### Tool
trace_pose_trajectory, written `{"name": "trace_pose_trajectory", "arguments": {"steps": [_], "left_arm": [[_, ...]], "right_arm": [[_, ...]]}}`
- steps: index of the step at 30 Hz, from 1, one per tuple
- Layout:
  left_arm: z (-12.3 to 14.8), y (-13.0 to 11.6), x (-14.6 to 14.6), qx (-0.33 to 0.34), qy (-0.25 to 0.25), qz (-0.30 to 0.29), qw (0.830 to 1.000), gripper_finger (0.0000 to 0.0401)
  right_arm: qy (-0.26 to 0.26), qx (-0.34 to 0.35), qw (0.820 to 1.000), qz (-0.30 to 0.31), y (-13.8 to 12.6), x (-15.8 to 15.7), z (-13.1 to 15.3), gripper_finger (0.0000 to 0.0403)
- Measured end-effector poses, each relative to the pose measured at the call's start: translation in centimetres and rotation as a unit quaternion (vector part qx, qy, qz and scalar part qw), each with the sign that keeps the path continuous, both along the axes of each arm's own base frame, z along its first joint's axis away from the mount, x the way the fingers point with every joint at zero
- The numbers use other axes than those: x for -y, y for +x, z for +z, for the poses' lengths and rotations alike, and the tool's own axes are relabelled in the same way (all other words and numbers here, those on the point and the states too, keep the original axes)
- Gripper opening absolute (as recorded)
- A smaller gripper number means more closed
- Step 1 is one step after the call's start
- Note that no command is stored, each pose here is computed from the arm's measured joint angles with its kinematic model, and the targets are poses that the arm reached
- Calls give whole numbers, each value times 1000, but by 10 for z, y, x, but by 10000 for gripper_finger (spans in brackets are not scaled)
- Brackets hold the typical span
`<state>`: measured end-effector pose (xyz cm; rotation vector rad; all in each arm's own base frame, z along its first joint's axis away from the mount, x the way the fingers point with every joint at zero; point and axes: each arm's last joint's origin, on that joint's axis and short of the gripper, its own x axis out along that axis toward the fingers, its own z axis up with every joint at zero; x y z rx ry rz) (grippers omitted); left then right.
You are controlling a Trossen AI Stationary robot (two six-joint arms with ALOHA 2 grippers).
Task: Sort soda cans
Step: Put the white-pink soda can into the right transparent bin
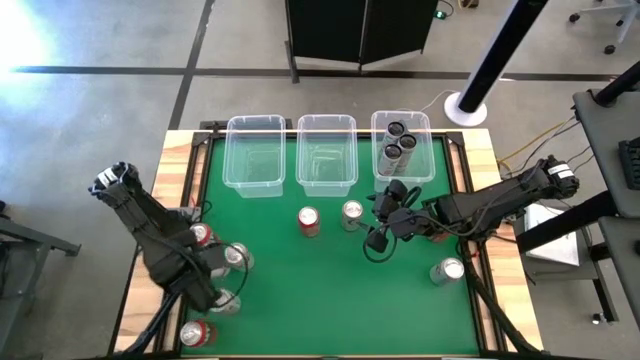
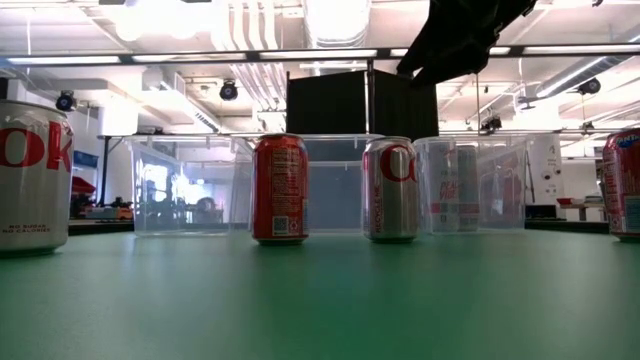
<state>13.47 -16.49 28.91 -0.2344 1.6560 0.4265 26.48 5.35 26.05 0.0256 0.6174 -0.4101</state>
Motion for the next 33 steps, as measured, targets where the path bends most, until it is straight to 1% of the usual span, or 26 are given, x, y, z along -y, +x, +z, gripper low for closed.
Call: {"name": "trace_pose_trajectory", "arguments": {"steps": [4, 7, 12, 17, 22, 25, 29, 33], "left_arm": [[1, 11, -9, -4, -7, -13, 1000, 238], [1, 17, -15, -15, -25, -27, 999, 238], [0, 26, -24, -23, -42, -25, 999, 238], [2, 39, -30, 2, -69, -34, 997, 239], [3, 55, -35, 33, -126, -22, 991, 239], [0, 64, -38, 35, -138, -14, 990, 239], [-7, 82, -40, 36, -140, -7, 990, 239], [-11, 106, -38, 39, -143, -47, 988, 239]], "right_arm": [[0, 0, 1000, 0, 0, 0, 0, 360], [1, 0, 1000, 1, 0, 0, 0, 360], [2, -2, 1000, 1, 0, 0, 0, 360], [2, -2, 1000, 2, 0, 0, 0, 360], [8, -4, 1000, 9, 0, -1, -1, 360], [8, -4, 1000, 10, 0, -1, -1, 360], [8, -4, 1000, 10, 0, -1, -1, 360], [7, -5, 1000, 10, 0, 0, -1, 360]]}}
